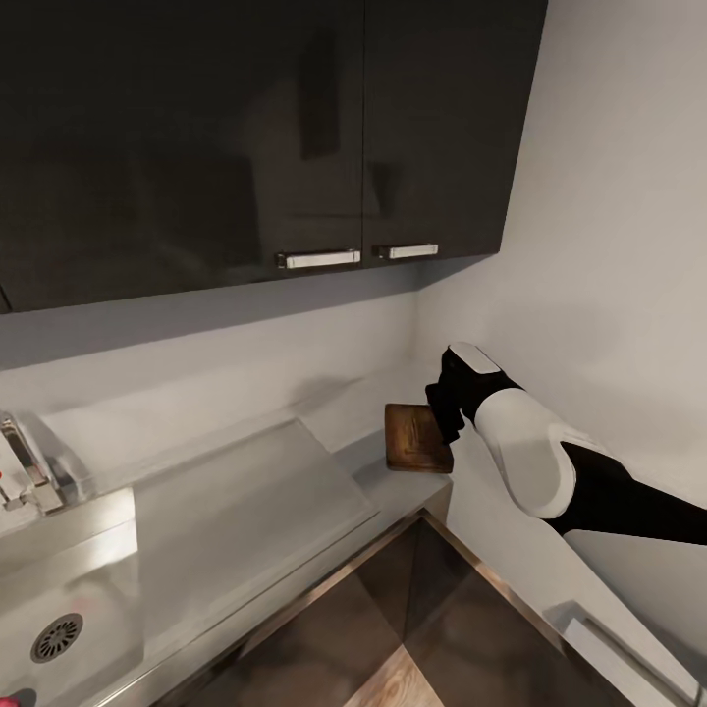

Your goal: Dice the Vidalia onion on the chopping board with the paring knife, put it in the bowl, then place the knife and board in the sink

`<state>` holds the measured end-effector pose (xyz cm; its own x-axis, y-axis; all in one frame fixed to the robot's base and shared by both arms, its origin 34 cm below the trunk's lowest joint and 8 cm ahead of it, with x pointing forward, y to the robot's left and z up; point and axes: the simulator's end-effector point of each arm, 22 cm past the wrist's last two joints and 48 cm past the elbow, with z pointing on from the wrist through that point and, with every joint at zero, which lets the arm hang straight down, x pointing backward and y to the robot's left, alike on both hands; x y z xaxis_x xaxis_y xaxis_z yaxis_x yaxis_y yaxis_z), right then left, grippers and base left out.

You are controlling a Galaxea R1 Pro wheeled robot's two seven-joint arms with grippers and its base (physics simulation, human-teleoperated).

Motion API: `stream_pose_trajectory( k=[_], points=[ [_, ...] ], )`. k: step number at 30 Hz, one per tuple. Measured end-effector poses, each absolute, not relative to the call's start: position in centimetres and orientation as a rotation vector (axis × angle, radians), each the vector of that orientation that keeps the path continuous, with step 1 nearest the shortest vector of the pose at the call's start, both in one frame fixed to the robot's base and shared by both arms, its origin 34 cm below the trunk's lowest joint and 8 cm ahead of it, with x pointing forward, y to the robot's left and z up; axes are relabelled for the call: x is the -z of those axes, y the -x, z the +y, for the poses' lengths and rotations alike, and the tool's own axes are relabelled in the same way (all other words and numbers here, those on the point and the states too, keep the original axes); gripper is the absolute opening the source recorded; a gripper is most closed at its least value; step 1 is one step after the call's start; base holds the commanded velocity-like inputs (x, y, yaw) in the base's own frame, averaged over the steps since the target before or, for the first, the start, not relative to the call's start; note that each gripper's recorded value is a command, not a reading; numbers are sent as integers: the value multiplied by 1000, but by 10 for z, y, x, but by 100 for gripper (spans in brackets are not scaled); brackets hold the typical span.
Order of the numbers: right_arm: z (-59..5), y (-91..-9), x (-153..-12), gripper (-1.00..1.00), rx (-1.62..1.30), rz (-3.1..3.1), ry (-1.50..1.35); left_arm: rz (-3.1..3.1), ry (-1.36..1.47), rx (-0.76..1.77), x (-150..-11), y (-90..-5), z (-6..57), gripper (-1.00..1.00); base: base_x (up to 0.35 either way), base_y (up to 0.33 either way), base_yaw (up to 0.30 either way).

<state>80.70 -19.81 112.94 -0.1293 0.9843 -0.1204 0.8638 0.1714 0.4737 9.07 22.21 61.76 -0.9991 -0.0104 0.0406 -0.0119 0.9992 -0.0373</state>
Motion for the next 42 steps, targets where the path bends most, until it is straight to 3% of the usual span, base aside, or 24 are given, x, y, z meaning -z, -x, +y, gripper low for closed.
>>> stream_pose_trajectory(
  k=[12, 42],
  points=[
    [-198, -807, -1130, 100, -406, 2053, -1747, -3093, -15, 24, -617, -88, 261, 100, 2, 0, 0],
    [-199, -806, -1125, 100, -393, 2059, -1746, -3081, -12, 18, -617, -84, 259, 100, 50, 0, 0]
  ],
)
